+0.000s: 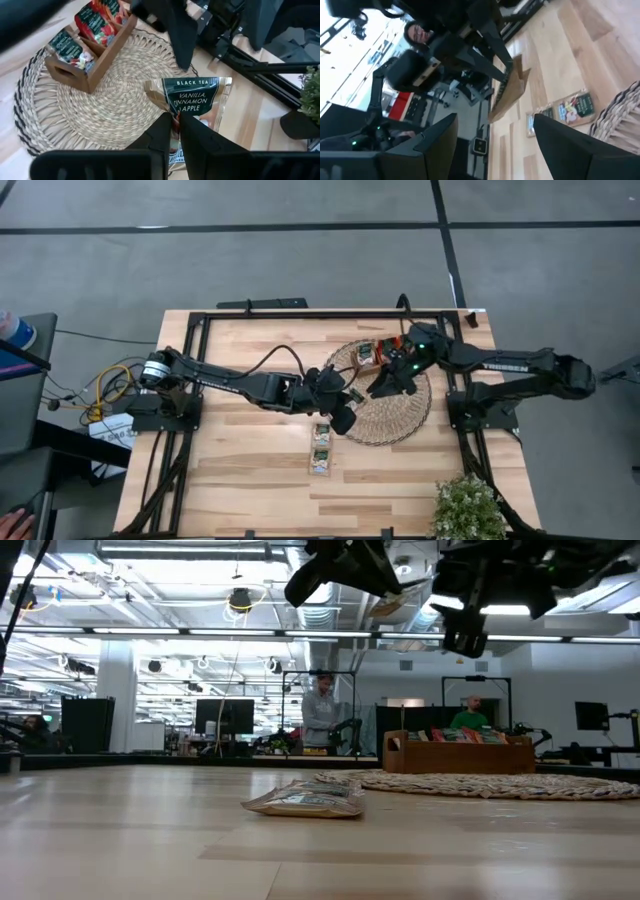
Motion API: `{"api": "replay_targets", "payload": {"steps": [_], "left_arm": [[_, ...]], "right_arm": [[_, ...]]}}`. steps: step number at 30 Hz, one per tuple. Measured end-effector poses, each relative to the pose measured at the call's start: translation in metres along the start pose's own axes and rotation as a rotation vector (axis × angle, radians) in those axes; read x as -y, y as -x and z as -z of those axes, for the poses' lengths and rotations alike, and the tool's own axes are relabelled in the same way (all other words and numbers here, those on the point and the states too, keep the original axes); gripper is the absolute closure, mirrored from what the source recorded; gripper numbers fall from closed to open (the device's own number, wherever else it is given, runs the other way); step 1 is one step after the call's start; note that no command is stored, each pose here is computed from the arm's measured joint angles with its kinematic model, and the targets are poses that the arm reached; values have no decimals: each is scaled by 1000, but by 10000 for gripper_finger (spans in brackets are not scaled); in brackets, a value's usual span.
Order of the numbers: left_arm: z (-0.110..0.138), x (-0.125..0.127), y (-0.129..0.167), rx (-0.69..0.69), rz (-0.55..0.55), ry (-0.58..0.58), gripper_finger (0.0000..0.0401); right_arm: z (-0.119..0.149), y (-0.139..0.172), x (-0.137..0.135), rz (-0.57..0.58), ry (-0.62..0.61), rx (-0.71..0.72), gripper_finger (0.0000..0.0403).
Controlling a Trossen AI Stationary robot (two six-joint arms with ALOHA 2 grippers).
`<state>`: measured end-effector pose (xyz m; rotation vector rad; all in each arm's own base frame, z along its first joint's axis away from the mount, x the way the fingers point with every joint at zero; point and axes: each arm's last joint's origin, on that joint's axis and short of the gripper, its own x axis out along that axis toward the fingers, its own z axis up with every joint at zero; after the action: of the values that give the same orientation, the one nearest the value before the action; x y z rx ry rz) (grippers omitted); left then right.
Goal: Pick & Place Tea
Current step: Put the brown tea pack into the left compartment of the brown organizer
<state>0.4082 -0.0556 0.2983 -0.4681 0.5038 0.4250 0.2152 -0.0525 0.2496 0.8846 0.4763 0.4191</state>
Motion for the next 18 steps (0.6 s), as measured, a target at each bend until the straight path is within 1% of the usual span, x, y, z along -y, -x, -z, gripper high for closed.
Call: {"api": "replay_targets", "payload": {"steps": [3,11,18], "left_arm": [[1,-1,0,-11,-9,-6,372],[3,-3,0,-32,-26,-1,372],[3,-3,0,-31,-31,7,372]], "right_arm": [[-5,-8,5,-11,-17,-37,149],[-20,-24,6,-35,0,-77,149],[-21,-38,15,-26,-22,-120,149]]}}
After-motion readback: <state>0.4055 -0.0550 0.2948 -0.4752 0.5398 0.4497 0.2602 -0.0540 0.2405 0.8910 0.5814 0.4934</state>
